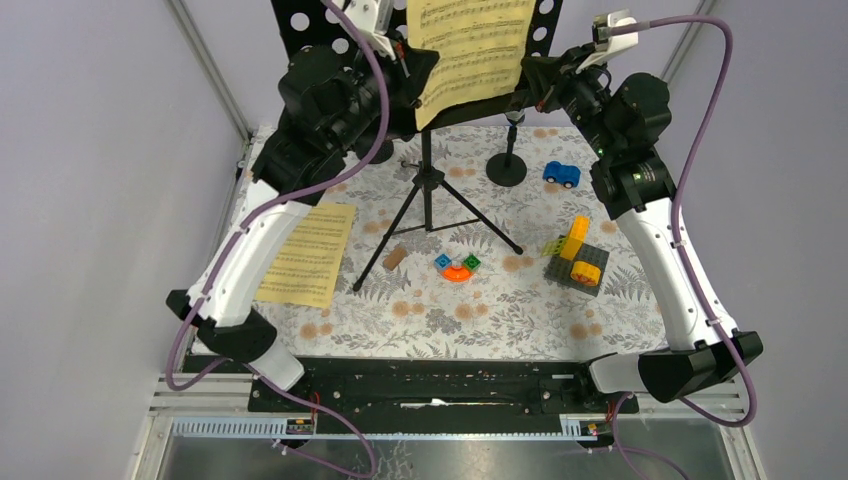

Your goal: Pack up the instrument practice props

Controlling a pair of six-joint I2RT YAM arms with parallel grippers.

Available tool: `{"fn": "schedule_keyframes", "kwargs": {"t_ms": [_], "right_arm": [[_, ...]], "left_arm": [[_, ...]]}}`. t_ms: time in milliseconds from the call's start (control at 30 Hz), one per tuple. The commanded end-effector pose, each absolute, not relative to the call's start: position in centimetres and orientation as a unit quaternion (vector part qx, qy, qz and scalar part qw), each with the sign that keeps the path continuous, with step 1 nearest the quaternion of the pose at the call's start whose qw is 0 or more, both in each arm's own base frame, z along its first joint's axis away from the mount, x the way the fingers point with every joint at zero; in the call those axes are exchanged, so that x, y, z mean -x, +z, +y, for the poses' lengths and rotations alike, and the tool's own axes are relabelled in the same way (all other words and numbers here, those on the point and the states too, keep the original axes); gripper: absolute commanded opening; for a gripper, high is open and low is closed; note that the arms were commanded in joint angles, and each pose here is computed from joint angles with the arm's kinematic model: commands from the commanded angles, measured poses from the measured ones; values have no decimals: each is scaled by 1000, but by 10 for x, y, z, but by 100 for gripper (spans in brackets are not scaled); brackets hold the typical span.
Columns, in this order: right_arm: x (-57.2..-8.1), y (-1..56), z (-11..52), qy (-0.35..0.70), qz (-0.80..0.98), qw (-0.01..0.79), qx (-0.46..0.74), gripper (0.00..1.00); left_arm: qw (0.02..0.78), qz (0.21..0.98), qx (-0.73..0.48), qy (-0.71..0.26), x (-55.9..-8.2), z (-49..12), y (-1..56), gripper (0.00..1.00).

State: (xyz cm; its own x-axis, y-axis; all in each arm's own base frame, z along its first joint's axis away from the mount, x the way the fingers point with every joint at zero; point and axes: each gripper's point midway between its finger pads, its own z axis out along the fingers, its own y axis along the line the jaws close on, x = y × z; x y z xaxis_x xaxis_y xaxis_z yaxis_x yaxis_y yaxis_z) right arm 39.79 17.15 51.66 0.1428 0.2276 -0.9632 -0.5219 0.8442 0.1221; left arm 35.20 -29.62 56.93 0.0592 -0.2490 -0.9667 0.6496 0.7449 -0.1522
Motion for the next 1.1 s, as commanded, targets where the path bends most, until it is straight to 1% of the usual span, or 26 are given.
{"fn": "schedule_keyframes", "kwargs": {"t_ms": [0,167,300,333,367,433,500,633,700,867,933,1067], "right_arm": [[-389,533,161,238,583,768,114,0],[-388,533,161,236,582,770,117,1],[-387,533,159,231,582,771,117,4],[-387,533,158,229,582,772,115,8],[-386,534,158,228,581,773,114,15],[-383,532,156,227,582,772,115,25],[-378,529,154,222,583,773,116,30],[-362,519,143,210,591,771,108,43],[-353,510,139,208,595,770,104,48],[-333,496,132,204,596,769,104,53],[-329,494,126,194,598,771,100,54],[-320,488,118,183,606,769,89,54]], "left_arm": [[733,595,-141,-298,-320,-253,596,0],[736,609,-124,-270,-292,-214,596,0],[722,617,-127,-287,-259,-196,591,0],[719,621,-124,-287,-252,-190,588,0],[718,623,-117,-286,-244,-181,587,0],[715,640,-95,-265,-238,-163,578,0],[709,660,-74,-237,-233,-143,567,0],[686,702,-49,-185,-219,-110,540,0],[670,722,-42,-167,-208,-96,523,0],[646,751,8,-134,-187,-60,493,0],[624,769,24,-133,-181,-56,472,0],[544,831,43,-106,-183,-62,396,0]]}}
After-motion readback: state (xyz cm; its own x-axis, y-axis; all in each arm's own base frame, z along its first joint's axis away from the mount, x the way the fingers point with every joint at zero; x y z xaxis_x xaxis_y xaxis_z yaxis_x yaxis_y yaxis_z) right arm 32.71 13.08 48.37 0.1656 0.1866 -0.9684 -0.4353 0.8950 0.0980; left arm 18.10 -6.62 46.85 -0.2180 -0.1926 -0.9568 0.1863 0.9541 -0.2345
